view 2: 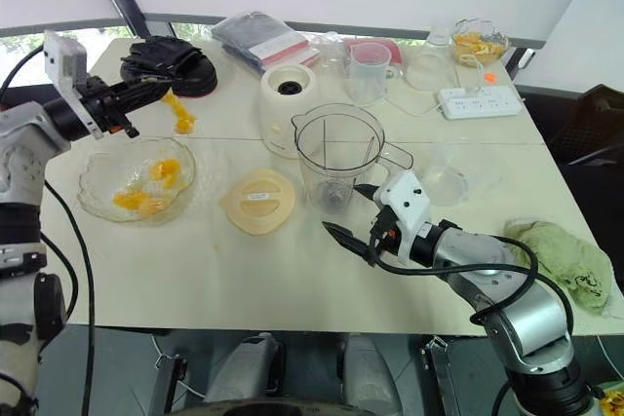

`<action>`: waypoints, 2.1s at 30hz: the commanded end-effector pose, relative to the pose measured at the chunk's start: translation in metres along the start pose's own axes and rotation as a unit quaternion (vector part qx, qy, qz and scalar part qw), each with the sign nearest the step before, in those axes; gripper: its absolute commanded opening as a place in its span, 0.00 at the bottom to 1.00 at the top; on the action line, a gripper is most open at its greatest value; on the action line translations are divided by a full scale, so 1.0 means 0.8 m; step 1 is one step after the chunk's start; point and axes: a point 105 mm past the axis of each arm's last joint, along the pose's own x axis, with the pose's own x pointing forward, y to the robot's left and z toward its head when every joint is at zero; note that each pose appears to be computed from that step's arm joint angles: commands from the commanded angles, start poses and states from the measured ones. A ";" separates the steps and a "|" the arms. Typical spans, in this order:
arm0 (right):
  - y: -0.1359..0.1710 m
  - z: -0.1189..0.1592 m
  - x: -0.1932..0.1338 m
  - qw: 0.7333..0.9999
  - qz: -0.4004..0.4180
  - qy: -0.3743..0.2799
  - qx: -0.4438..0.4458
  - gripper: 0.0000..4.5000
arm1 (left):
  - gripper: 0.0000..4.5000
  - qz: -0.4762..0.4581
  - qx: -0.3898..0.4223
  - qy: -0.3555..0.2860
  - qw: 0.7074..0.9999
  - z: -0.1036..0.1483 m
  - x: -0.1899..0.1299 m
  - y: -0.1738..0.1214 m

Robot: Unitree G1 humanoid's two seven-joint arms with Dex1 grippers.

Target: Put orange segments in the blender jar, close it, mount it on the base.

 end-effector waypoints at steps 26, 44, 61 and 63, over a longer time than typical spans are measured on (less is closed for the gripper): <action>-0.003 -0.005 -0.021 0.995 -0.099 -0.017 -0.006 0.98 | 0.11 -0.302 0.093 -0.121 0.941 0.130 0.166 -0.133; 0.007 -0.018 -0.046 0.989 -0.148 0.002 0.009 0.98 | 0.17 -0.392 0.100 0.006 0.915 0.019 0.203 -0.199; -0.004 -0.026 -0.088 0.978 -0.203 0.033 0.012 0.98 | 0.99 -0.352 0.052 -0.064 0.932 0.028 0.190 -0.179; -0.012 -0.030 -0.097 0.973 -0.227 0.033 0.017 0.98 | 0.99 -0.327 0.043 -0.085 0.940 0.040 0.183 -0.165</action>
